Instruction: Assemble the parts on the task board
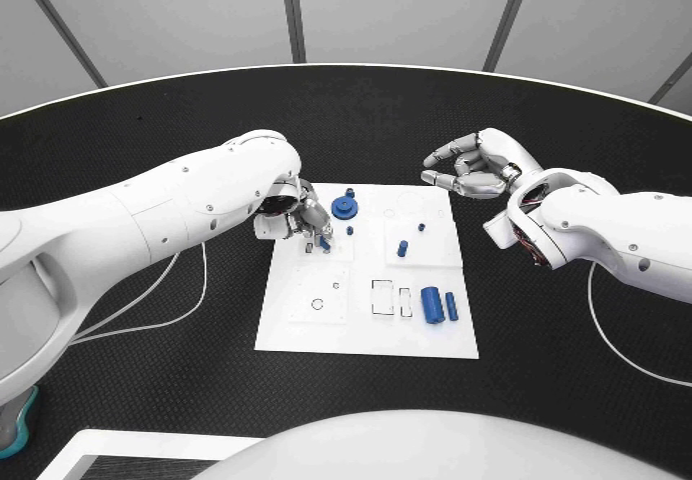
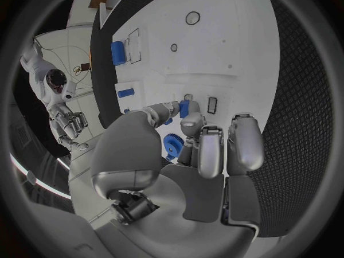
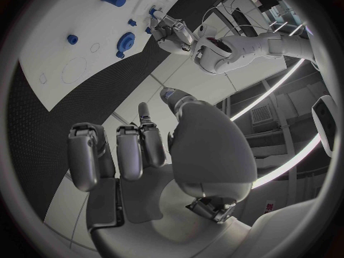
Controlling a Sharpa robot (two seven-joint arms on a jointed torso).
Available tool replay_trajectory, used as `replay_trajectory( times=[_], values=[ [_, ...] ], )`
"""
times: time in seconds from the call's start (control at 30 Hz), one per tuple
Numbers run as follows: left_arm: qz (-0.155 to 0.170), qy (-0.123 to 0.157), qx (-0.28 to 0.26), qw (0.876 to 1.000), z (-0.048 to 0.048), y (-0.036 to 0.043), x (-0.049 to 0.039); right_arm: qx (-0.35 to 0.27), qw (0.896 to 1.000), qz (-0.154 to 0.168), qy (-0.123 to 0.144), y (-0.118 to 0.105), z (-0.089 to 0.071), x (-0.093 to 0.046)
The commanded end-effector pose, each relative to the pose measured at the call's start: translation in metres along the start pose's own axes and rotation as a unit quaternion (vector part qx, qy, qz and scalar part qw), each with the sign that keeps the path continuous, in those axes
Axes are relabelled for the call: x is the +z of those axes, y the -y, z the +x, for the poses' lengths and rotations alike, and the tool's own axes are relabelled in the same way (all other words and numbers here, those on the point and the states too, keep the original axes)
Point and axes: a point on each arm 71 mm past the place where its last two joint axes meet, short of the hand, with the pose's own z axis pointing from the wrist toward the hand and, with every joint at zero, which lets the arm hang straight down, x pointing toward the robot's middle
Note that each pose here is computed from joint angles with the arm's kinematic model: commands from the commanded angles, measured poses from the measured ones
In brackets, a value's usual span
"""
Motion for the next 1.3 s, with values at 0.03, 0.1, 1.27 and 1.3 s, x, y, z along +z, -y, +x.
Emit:
replay_trajectory(
  times=[0.03, 0.1, 1.27, 1.3],
  values=[
    [-0.002, 0.000, 0.002, 1.000, 0.0003, -0.0006, -0.0003, 0.000, 1.000, 0.000, 0.000, 0.0001, -0.0001, 0.0000],
    [-0.002, -0.001, 0.003, 1.000, 0.0006, -0.0012, -0.0004, 0.000, 1.000, 0.000, 0.000, 0.0001, 0.0000, 0.0000],
    [-0.004, -0.012, 0.013, 1.000, 0.0039, 0.0001, 0.0001, 0.000, 1.000, 0.001, -0.002, -0.0001, 0.0008, 0.0005],
    [-0.004, -0.012, 0.013, 1.000, 0.0039, 0.0001, 0.0001, 0.000, 1.000, 0.001, -0.002, -0.0001, 0.0008, 0.0005]
  ],
)
